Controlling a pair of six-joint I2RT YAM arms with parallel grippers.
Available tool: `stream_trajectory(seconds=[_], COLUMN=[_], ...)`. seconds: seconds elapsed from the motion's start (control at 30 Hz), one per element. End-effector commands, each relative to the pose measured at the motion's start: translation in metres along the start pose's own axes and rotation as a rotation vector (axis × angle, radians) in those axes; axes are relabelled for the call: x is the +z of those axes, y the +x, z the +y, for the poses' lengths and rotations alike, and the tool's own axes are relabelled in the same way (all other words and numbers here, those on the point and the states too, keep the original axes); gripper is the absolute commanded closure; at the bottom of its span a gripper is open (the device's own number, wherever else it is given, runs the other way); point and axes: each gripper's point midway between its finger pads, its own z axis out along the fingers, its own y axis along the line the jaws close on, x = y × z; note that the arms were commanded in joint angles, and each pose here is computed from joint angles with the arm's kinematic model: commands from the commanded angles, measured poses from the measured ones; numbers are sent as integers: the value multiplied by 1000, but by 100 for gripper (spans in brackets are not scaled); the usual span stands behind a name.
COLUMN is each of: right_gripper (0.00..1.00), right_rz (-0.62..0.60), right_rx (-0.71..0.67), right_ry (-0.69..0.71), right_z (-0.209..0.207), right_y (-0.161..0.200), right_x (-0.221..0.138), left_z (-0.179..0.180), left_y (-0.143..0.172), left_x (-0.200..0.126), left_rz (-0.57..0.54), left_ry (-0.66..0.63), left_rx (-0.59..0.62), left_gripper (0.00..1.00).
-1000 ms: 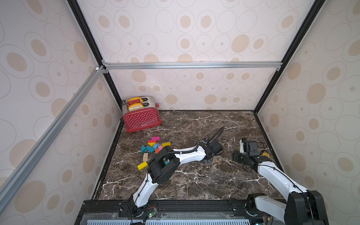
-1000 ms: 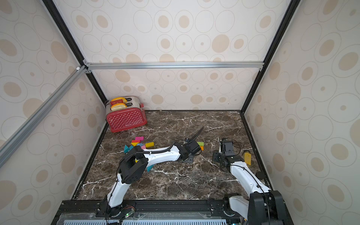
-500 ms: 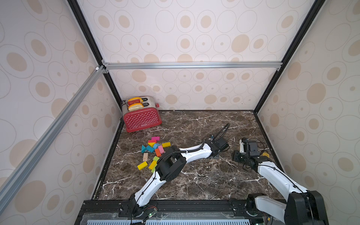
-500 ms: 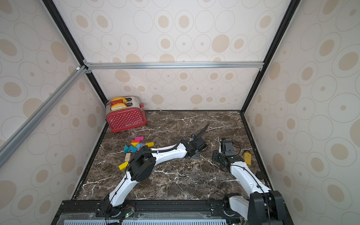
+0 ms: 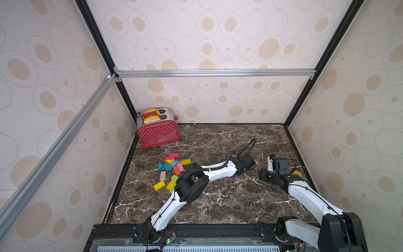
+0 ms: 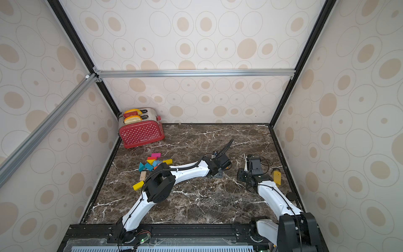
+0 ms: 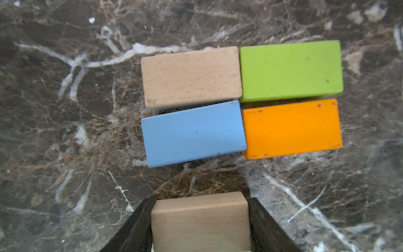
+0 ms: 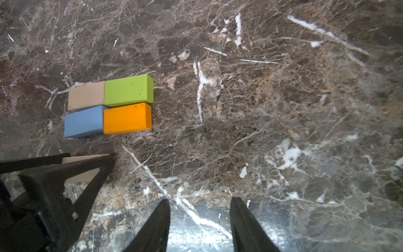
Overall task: Assemble a piece of candy with building blocks
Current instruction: Assemble the building block at the center of the board.
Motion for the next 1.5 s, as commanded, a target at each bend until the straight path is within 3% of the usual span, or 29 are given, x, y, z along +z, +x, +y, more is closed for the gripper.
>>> stream_trajectory(seconds=[0.0,0.47,1.47], right_gripper=[51,52,52], right_rz=[19,35,45], right_rx=[8,9,5], right_ry=[5,-11,-27], right_z=[-3,0,2], right_y=[6,8,11], right_x=[4,7,10], left_z=[7,11,20], left_y=[7,-2,-7], left_x=[15,21,36], left_rz=[23,17,22], left_ry=[-39,-39,-70], left_rx=[9,17,-15], left_gripper=[43,38,38])
